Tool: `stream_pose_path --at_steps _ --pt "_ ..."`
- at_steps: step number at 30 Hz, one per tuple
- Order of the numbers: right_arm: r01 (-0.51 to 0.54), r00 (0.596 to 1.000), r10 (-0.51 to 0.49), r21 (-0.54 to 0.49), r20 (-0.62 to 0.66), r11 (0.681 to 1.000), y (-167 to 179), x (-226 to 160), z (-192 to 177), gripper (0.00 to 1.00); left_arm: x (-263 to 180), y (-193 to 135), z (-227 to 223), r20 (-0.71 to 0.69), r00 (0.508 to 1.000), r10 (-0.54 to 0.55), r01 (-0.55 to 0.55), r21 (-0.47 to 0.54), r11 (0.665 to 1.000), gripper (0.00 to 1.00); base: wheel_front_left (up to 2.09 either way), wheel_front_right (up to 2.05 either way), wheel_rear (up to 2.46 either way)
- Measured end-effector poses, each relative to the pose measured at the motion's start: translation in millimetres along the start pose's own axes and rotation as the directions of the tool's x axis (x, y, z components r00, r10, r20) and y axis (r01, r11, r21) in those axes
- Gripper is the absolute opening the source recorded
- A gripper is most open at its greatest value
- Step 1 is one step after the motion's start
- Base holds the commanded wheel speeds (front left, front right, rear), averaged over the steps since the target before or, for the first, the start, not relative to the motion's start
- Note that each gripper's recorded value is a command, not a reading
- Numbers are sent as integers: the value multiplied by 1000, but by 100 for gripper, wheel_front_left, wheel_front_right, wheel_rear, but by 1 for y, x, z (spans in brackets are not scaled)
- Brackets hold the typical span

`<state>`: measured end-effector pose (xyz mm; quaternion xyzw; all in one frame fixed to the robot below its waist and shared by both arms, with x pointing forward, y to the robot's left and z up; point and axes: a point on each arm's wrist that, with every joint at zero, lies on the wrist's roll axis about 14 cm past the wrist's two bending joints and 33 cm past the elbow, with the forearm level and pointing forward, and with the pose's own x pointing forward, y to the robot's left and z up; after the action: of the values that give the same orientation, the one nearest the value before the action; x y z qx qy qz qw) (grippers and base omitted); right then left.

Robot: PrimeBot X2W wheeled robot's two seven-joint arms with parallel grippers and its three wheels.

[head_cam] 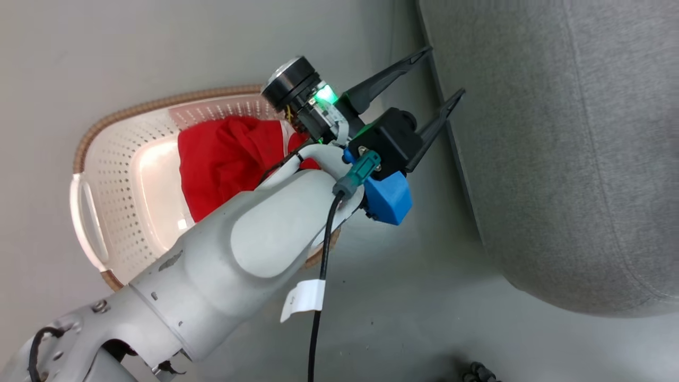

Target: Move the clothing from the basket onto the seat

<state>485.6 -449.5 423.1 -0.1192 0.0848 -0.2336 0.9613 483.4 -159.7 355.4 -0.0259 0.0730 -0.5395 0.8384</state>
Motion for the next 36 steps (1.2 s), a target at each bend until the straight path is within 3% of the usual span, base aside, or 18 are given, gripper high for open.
stream_pose_path --at_steps 9,16,26,36 --pt "-99 987 94 32 127 995 18 -43 53 100 -27 6 62 82 987 138 -137 -16 990 100 0 0 0" --pt "-198 953 177 62 246 978 40 -74 98 100 -75 25 105 147 938 314 -314 -22 949 100 0 0 0" --pt "-394 869 332 104 368 913 103 -115 143 100 -167 47 139 220 794 567 -572 -46 819 100 0 0 0" --pt "-533 796 436 146 420 833 154 -157 161 100 -251 52 148 255 629 734 -740 -93 666 100 0 0 0"
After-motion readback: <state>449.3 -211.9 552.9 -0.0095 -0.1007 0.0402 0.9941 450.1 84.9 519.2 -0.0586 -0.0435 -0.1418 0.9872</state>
